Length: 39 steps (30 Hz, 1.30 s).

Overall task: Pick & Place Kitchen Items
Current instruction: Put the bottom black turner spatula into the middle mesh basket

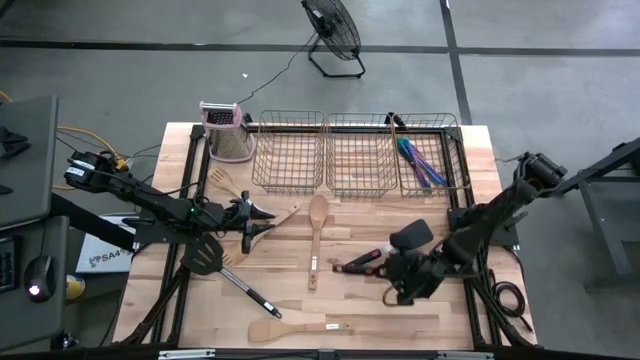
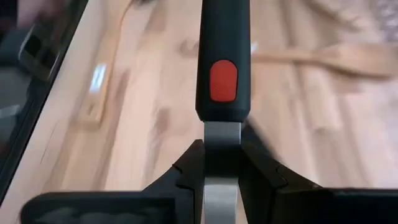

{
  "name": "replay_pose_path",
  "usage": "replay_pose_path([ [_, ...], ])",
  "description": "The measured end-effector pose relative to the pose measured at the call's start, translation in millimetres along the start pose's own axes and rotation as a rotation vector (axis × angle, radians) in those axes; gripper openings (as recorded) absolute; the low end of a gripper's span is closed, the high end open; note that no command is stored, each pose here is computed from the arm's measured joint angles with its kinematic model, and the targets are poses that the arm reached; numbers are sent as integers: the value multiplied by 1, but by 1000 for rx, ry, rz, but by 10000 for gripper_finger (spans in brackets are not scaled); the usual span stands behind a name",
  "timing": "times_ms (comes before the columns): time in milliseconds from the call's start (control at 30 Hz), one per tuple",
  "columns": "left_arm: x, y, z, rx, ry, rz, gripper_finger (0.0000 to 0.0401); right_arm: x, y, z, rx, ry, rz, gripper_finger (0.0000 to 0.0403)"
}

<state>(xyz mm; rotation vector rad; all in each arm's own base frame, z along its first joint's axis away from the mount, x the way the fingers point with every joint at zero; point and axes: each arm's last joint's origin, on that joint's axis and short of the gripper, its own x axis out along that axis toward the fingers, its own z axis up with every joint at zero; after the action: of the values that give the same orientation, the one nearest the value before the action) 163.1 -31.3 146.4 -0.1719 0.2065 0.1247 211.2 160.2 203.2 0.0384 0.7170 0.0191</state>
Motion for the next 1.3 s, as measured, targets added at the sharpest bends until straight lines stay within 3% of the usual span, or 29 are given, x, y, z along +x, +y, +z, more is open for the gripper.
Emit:
replay_pose_path([
  [267,0,0,0,0,0,0,129,-9,-34,28,107,-199,-241,64],
  [667,0,0,0,0,0,0,129,-12,-108,66,194,-364,-583,64],
  [933,0,0,0,0,0,0,129,-8,-167,84,177,-400,-782,64],
  [1300,0,0,0,0,0,0,129,-15,-241,81,277,-383,-915,64],
])
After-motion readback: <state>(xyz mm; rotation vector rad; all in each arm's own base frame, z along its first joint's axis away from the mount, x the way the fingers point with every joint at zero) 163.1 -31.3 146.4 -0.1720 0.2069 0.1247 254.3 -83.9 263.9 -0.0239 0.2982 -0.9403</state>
